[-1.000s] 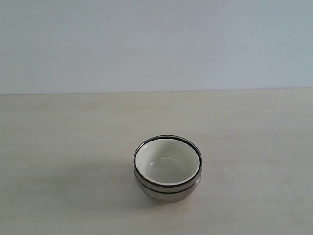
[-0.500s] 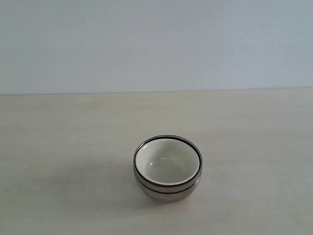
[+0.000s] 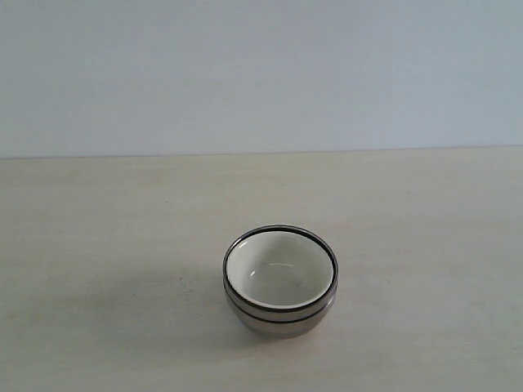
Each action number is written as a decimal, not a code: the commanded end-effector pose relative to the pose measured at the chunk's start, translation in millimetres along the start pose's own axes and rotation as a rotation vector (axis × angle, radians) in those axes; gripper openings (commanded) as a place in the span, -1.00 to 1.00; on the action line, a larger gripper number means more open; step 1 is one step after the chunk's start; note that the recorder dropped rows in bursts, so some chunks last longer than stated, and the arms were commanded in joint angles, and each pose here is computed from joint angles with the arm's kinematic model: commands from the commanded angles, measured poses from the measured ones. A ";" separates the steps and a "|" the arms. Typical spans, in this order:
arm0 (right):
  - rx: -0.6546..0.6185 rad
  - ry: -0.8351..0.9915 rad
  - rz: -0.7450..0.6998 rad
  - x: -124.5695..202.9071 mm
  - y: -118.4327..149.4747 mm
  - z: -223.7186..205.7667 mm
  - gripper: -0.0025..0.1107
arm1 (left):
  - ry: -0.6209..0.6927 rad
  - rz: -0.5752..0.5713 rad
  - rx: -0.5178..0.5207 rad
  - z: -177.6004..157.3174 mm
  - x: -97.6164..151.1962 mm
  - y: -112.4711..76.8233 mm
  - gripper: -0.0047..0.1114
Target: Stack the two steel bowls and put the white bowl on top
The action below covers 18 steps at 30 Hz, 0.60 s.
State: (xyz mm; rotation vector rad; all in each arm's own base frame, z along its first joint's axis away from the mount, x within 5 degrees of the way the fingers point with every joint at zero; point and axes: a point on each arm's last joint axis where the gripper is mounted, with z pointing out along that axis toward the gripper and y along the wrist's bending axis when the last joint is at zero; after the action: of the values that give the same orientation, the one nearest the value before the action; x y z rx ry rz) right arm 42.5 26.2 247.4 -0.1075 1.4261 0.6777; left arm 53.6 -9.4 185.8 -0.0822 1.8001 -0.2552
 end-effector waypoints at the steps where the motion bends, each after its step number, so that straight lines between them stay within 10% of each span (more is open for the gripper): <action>1: 0.083 -0.046 0.013 -2.9 -7.7 -0.9 -0.96 | -0.005 -0.009 -0.002 0.0 0.3 0.3 -0.85; 18: 0.199 0.027 -0.112 3.0 -18.2 -2.3 -0.96 | -0.005 -0.009 -0.002 0.0 0.3 0.3 -0.85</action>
State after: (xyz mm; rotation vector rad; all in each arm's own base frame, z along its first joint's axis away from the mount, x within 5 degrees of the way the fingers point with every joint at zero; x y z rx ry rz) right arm 48.4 14.3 242.7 -0.0536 1.4652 0.4889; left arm 53.6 -9.4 185.8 -0.0822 1.8001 -0.2552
